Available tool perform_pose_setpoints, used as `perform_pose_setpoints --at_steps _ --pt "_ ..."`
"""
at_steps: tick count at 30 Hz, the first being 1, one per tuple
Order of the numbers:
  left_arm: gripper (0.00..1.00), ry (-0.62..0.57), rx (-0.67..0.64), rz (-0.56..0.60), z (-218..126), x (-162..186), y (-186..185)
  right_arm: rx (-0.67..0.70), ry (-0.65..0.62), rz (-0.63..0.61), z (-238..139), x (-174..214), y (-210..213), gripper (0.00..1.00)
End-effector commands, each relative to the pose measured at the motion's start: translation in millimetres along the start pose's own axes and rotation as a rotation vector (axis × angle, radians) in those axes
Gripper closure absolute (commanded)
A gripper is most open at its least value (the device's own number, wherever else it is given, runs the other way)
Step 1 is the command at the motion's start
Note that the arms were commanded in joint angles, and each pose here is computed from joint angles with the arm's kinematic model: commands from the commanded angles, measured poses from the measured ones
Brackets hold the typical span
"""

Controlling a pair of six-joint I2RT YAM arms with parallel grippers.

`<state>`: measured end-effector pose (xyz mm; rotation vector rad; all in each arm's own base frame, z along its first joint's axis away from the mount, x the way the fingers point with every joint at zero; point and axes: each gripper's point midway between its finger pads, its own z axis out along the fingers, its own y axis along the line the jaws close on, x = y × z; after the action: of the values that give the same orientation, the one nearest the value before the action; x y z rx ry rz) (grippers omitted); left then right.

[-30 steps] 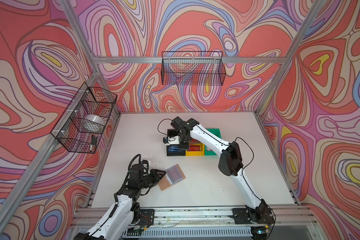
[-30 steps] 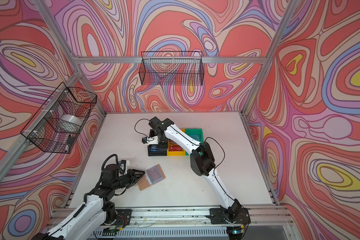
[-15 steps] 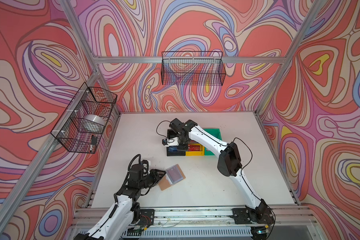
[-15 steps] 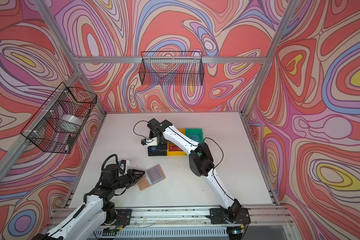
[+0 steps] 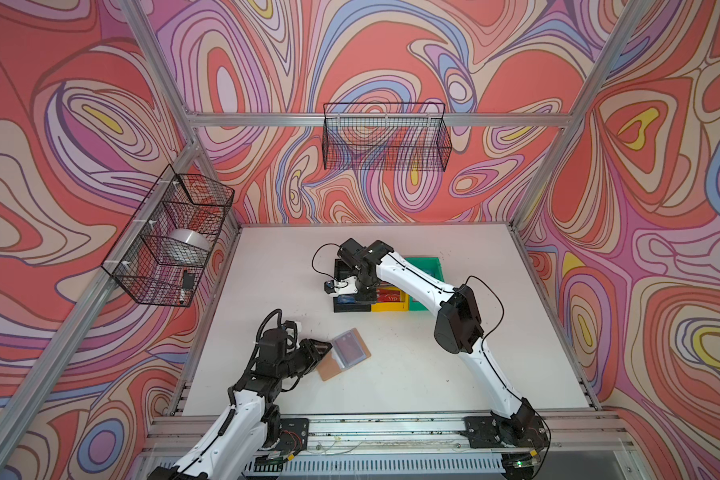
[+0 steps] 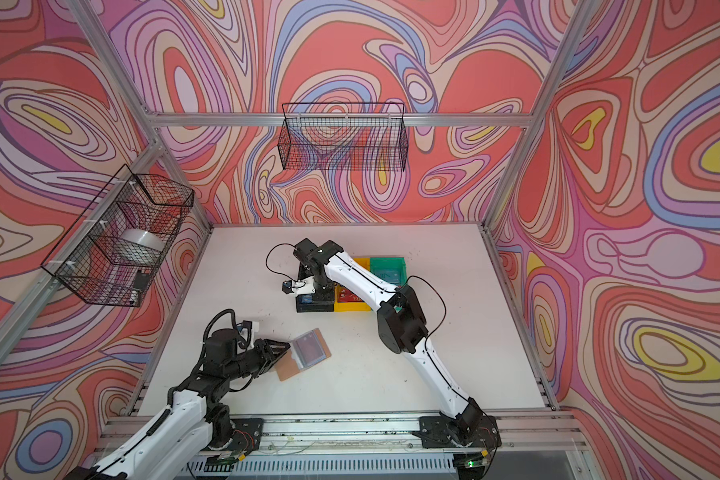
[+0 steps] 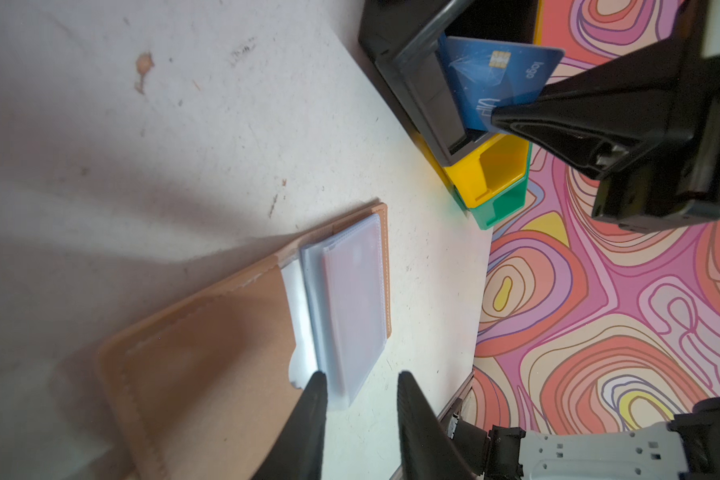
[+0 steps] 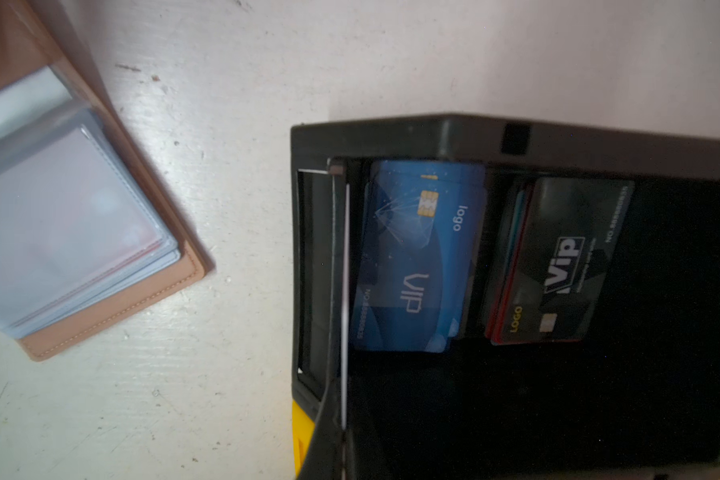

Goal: Take the credit cards out of the card holder

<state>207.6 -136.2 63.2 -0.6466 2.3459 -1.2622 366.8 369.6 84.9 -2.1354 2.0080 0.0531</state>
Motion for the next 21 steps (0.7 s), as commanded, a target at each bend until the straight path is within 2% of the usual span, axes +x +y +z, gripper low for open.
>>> perform_pose_setpoints --at_steps 1,7,21 --pt "0.68 -0.004 -0.017 0.007 0.2 0.8 6.0 -0.034 0.035 -0.007 19.2 5.4 6.5 0.99" --pt "0.68 -0.001 -0.018 0.007 0.5 1.0 6.4 -0.015 0.015 -0.011 18.8 -0.2 2.5 0.91" --pt "0.68 -0.002 -0.018 0.010 0.9 0.0 5.5 0.036 -0.009 -0.003 23.5 -7.5 -9.8 0.84"
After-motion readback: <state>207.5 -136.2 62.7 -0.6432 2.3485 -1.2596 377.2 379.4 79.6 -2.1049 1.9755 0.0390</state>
